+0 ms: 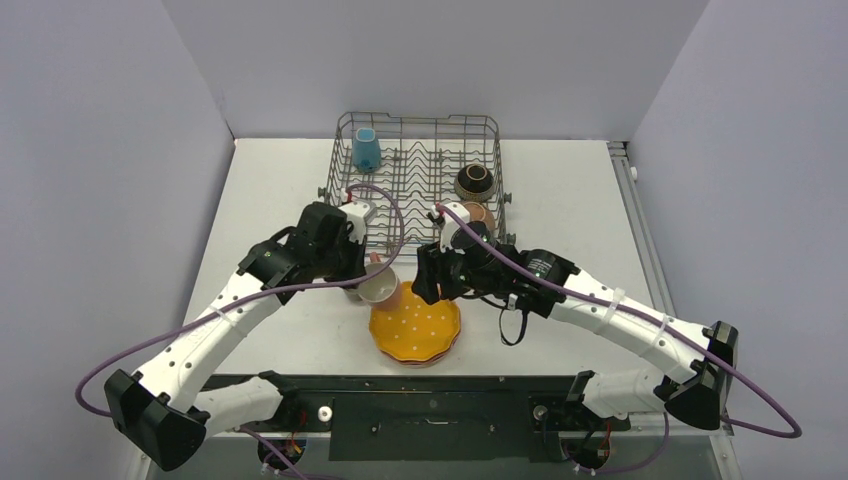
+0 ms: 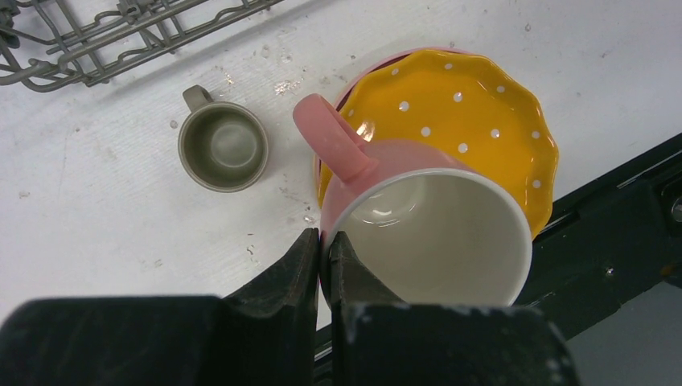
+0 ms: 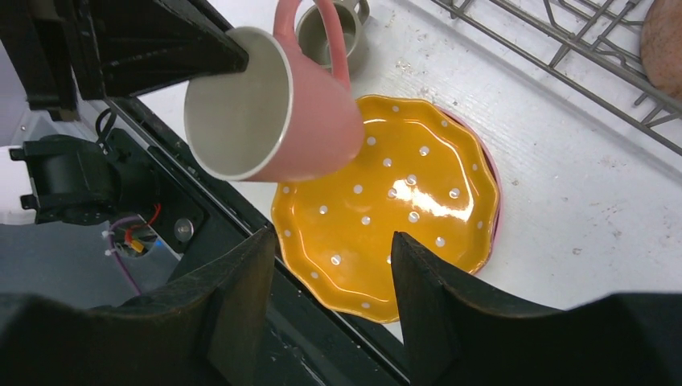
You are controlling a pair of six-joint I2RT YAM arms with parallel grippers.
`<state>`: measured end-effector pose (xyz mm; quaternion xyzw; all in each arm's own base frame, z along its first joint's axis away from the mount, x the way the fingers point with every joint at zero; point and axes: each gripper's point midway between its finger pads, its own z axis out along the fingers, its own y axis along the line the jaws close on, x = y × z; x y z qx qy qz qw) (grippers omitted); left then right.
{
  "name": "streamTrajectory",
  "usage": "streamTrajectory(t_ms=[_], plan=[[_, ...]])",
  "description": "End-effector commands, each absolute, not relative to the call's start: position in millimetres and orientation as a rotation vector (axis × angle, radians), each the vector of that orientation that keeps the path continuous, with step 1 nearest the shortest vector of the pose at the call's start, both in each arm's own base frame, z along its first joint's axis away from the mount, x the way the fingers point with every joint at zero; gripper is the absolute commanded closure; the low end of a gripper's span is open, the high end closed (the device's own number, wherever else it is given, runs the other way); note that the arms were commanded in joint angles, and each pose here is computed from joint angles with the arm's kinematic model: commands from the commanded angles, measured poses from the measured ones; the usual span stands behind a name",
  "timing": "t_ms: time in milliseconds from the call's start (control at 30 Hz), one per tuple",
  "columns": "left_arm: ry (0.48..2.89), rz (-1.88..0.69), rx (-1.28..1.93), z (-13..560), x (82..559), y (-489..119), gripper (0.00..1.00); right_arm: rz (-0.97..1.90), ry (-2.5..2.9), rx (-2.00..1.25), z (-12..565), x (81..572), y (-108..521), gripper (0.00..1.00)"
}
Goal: Load the mixed dishes into the dish rack
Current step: Pick up the cup at the center of the board.
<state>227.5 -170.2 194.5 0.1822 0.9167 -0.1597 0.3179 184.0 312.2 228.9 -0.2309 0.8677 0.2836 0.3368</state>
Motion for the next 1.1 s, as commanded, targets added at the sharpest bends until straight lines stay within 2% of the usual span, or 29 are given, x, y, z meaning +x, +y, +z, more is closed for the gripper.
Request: streamTrajectory(t_ms=[0, 400, 733, 1067], plan=[[2.264, -0.501, 0.438, 238.4, 242.7, -197.2, 1.00, 0.804, 2.201, -0.501, 255.0, 193.9, 326.4, 0.49], [2.272, -0.500, 0.491, 238.1, 232.8, -229.7, 1.00, 0.809, 2.238, -0.448, 248.1, 199.9, 335.9, 0.49], [2.266, -0.517, 0.557, 243.0, 222.2, -250.9, 1.00, 0.684, 2.272, -0.413, 227.2, 212.3, 326.7, 0.50], [2.260, -0.507, 0.586, 248.6, 220.0, -263.0, 1.00, 0.541, 2.317, -0.433, 203.8, 218.3, 314.2, 0.60]])
